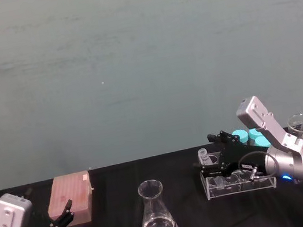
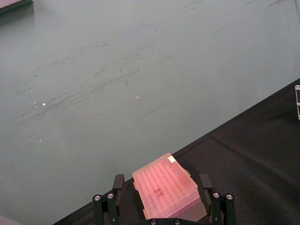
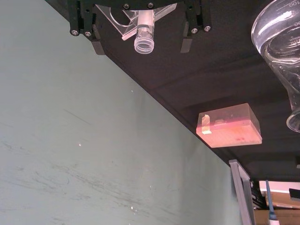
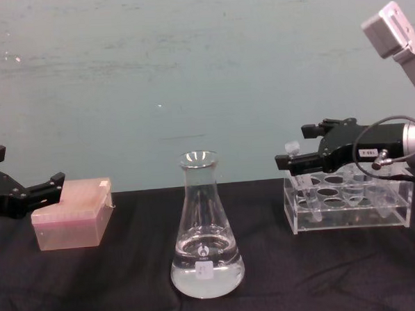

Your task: Pour the liquid from the test tube into the beaker using one hand.

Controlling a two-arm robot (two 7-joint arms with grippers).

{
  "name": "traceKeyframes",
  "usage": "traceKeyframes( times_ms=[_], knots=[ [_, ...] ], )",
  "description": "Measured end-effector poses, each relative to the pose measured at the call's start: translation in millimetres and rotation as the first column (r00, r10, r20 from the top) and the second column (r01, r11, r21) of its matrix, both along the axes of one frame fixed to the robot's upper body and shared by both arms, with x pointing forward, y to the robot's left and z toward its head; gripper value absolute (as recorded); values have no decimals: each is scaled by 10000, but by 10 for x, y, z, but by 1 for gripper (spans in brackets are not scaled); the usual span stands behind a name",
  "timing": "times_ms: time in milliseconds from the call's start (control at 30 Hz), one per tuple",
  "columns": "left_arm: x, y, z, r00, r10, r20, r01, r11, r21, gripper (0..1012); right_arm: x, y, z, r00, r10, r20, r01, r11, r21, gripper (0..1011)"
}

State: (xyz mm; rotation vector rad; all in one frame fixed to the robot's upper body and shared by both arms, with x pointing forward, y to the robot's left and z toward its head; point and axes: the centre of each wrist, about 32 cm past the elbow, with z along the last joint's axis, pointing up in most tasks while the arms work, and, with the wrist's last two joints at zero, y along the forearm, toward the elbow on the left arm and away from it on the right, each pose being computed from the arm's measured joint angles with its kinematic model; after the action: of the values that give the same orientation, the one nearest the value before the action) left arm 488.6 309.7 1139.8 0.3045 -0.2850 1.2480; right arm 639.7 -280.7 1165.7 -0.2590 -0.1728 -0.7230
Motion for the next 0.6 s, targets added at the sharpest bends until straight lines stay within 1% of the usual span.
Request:
traceKeyframes(
  times_ms=[267, 600],
  knots=[
    [0, 0, 0, 10000, 0, 0, 0, 10000, 0, 1000, 51, 31, -28, 9999, -13, -171, 11, 9999, -107, 1003],
    [0, 0, 0, 10000, 0, 0, 0, 10000, 0, 1000, 81, 36, -54, 9995, -72, -311, 67, 9998, -160, 1003]
  ],
)
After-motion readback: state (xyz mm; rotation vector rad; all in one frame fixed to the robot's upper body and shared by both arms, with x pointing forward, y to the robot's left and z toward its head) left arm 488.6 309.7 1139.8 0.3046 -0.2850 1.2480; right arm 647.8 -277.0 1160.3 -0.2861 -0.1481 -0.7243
